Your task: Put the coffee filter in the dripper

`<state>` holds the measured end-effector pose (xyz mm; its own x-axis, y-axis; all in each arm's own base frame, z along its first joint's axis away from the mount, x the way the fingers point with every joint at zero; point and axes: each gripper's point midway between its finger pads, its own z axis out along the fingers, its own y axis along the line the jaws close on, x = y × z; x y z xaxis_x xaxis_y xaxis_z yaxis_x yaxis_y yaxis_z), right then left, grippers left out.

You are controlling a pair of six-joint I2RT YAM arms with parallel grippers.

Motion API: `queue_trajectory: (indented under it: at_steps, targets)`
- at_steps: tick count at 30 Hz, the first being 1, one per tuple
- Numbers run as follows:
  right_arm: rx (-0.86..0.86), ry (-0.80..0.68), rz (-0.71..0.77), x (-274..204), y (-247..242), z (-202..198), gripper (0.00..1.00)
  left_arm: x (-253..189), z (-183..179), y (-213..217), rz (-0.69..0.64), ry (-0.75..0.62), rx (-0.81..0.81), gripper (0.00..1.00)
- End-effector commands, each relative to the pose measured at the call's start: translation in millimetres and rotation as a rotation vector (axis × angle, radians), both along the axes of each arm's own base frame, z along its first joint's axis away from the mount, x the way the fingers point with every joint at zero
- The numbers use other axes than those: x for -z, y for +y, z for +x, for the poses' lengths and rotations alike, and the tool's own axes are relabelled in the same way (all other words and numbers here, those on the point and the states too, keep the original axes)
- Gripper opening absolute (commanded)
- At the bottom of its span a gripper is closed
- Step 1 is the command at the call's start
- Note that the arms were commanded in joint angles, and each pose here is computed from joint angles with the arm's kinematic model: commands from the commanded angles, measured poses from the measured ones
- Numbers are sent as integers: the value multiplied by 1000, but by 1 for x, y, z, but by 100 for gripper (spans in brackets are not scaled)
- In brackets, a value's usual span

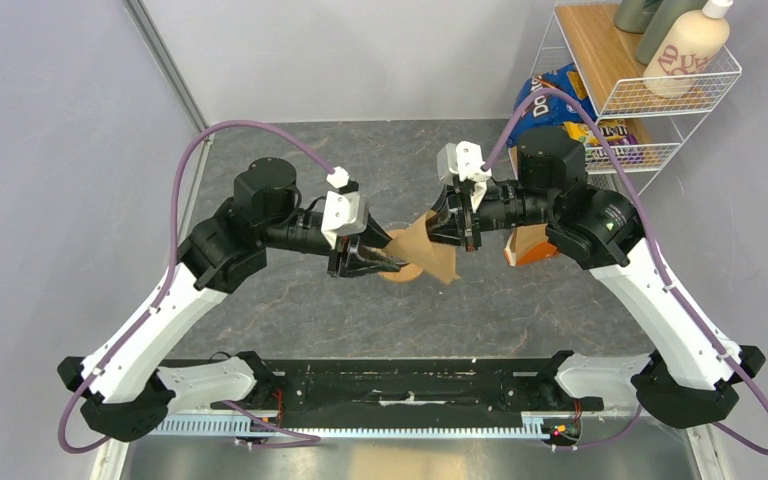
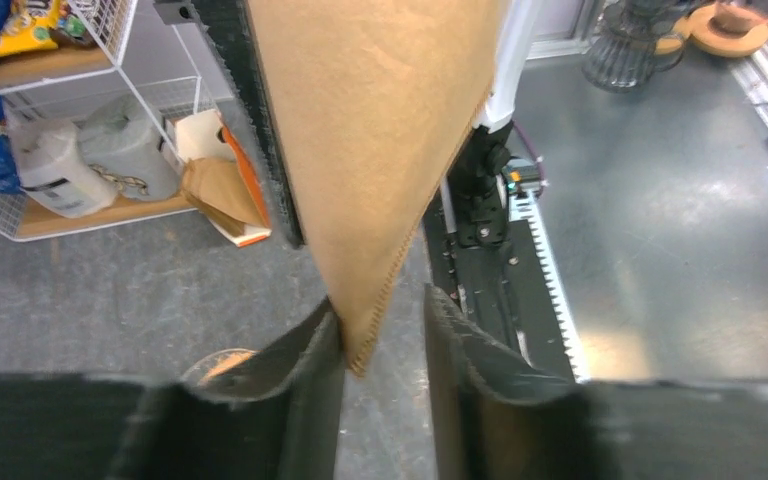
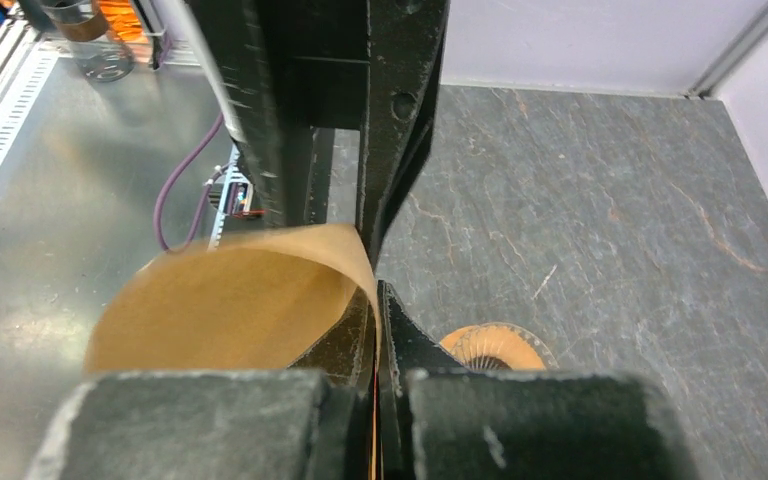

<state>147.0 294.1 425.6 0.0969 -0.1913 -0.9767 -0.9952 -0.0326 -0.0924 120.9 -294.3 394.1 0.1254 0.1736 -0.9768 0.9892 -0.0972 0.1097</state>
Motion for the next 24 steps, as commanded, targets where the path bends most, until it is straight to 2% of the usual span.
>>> queue_trajectory:
  at_steps: [1,3,6,10,13,15,17,20,24]
  targets:
    - [94,34,22,-18,-7,8,0,-10,-11,12,-28,7,-24,57]
    - [153,90,5,-14,-8,15,0,-5,-8,18,-21,-2,-71,73]
    - [263,173,-41,-3,-14,27,0,2,4,31,-14,21,-170,82]
    - [443,281,-191,29,-28,49,0,-1,38,57,-71,134,-374,85]
    - [533,363,-339,60,-36,61,0,-2,82,86,-178,352,-622,84]
    - [560,431,-411,75,-36,65,0,-2,95,98,-243,497,-704,84]
    - [564,484,-474,86,-35,65,0,-2,103,104,-287,577,-749,84]
    - [583,520,-568,103,-35,73,0,-7,108,108,-332,632,-787,86]
    - [593,566,-651,121,-30,82,0,-7,112,118,-356,631,-841,87]
